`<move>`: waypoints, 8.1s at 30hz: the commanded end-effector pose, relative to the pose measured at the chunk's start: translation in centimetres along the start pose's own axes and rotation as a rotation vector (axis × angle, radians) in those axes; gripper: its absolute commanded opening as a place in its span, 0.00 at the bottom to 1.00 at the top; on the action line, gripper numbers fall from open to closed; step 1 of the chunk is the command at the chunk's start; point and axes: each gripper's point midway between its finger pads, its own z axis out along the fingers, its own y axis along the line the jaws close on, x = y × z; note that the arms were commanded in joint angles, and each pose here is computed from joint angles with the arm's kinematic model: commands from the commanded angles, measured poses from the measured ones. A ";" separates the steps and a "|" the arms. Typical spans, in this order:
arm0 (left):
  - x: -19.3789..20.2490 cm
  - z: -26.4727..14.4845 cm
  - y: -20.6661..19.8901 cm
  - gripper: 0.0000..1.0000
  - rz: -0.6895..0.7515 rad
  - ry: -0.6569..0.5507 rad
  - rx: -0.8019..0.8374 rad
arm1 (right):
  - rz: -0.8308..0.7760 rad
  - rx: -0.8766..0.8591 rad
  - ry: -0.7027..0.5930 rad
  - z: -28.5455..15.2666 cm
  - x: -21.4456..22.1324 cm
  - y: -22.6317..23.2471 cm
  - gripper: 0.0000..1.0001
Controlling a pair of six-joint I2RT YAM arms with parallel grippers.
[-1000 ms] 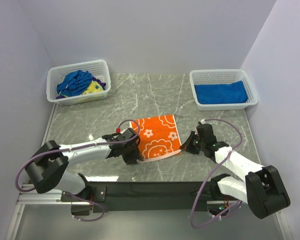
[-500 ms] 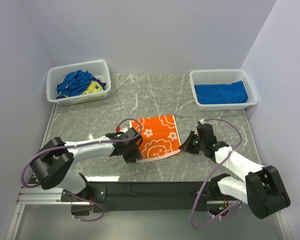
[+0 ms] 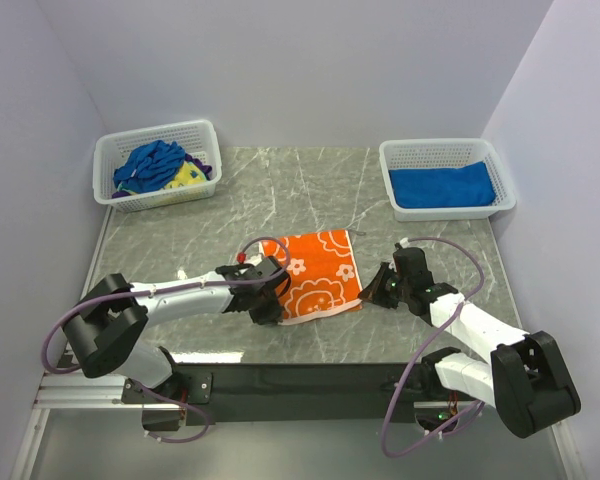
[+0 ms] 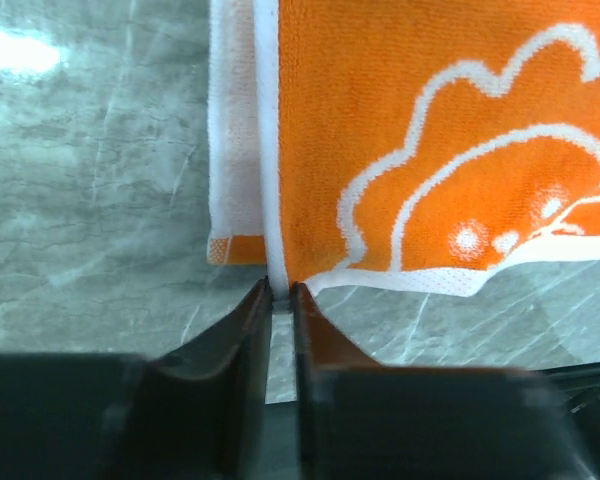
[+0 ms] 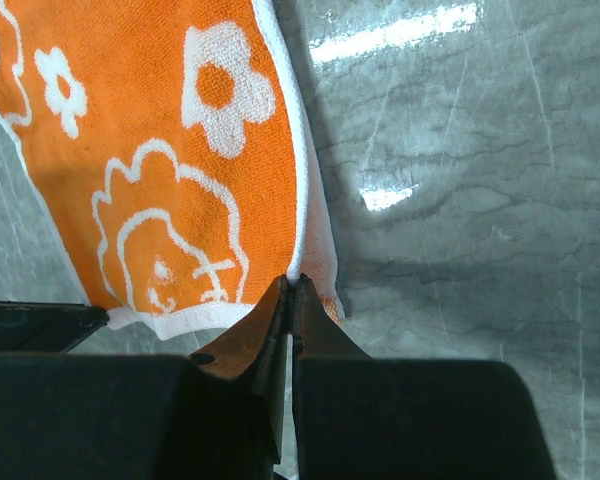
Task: Fold and stack the towels
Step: Fold the towel
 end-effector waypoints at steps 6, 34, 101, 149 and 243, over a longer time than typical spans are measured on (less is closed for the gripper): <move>-0.8 -0.7 -1.6 0.01 0.026 -0.030 0.019 | -0.027 -0.035 -0.064 -0.6 -1.9 1.4 0.00; -33.6 -8.8 -6.4 0.01 0.082 -0.516 0.112 | -0.238 -0.163 -0.353 0.8 -25.6 19.3 0.00; -5.0 -1.4 0.4 0.01 0.062 0.000 0.169 | -0.156 -0.075 0.011 -0.4 -4.4 3.4 0.00; -1.0 0.3 3.0 0.01 0.148 0.069 -0.015 | -0.116 0.020 0.093 0.1 -0.2 -1.0 0.00; -19.6 7.3 -1.6 0.28 -0.058 -0.389 0.337 | 0.134 -0.386 -0.319 12.0 -13.4 7.0 0.36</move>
